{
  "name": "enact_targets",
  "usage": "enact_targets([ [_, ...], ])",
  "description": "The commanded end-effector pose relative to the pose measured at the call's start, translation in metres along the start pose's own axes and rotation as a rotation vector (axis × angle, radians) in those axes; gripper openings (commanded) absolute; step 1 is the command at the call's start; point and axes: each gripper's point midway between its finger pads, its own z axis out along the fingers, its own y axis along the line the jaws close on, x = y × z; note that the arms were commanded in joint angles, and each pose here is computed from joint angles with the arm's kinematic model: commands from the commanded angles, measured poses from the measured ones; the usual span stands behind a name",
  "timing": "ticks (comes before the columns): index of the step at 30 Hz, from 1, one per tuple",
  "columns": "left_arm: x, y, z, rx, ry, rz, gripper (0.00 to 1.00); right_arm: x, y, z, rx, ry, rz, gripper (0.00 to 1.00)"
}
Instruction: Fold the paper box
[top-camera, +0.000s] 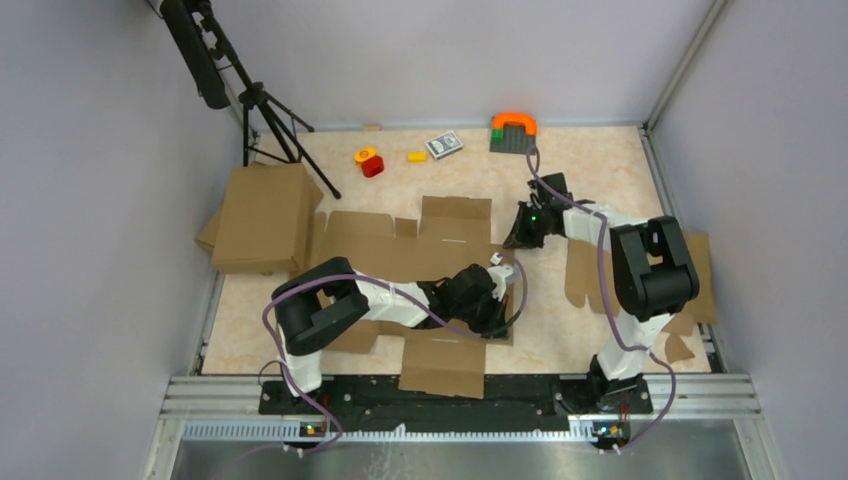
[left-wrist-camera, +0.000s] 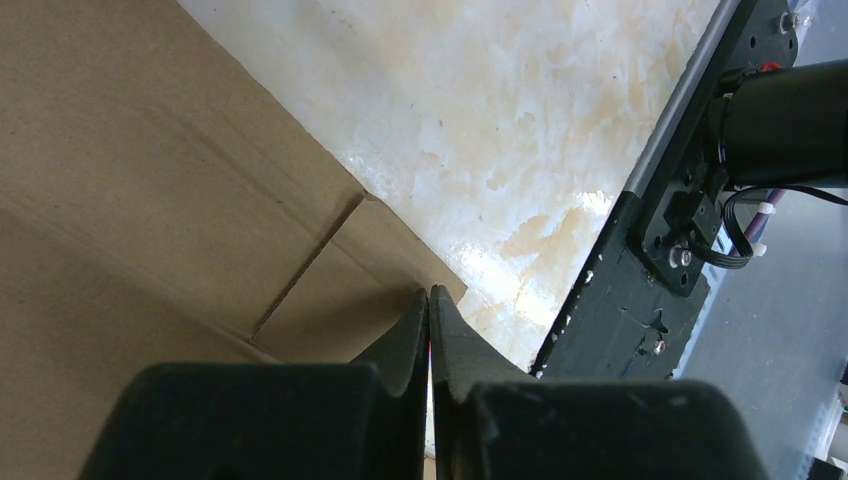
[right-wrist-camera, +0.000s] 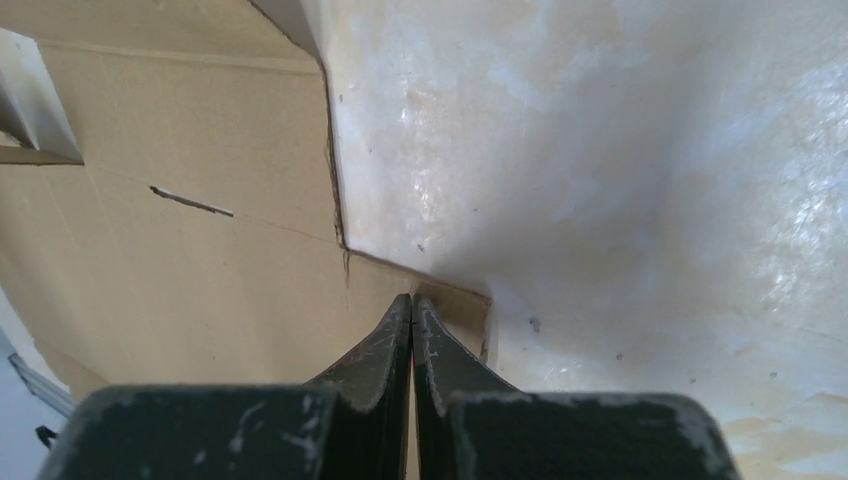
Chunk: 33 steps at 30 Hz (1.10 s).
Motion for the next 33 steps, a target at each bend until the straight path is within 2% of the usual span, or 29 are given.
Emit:
enact_targets([
  [1, 0.013, 0.025, 0.005, -0.084, 0.036, -0.003, 0.0, -0.006, 0.014, -0.018, 0.051, -0.042, -0.078, 0.0],
  [10, 0.012, 0.023, 0.006, -0.08, 0.033, -0.017, 0.0, 0.034, -0.019, 0.013, 0.095, 0.057, -0.028, 0.0],
  [20, 0.012, 0.022, 0.006, -0.078, 0.04, -0.016, 0.0, -0.011, 0.047, -0.017, -0.101, -0.03, -0.048, 0.0],
  [22, 0.012, 0.023, 0.005, -0.082, 0.037, -0.016, 0.0, -0.002, 0.043, -0.011, -0.108, -0.005, -0.035, 0.0],
  [28, 0.012, 0.023, 0.003, -0.082, 0.032, -0.018, 0.0, 0.04, -0.012, 0.025, 0.019, 0.091, 0.01, 0.0],
  [31, 0.013, 0.023, 0.003, -0.081, 0.031, -0.018, 0.0, 0.044, -0.011, 0.027, 0.003, 0.103, 0.015, 0.0],
  [33, 0.012, 0.023, 0.004, -0.08, 0.032, -0.017, 0.0, 0.032, 0.002, 0.017, -0.03, 0.07, 0.005, 0.0],
])
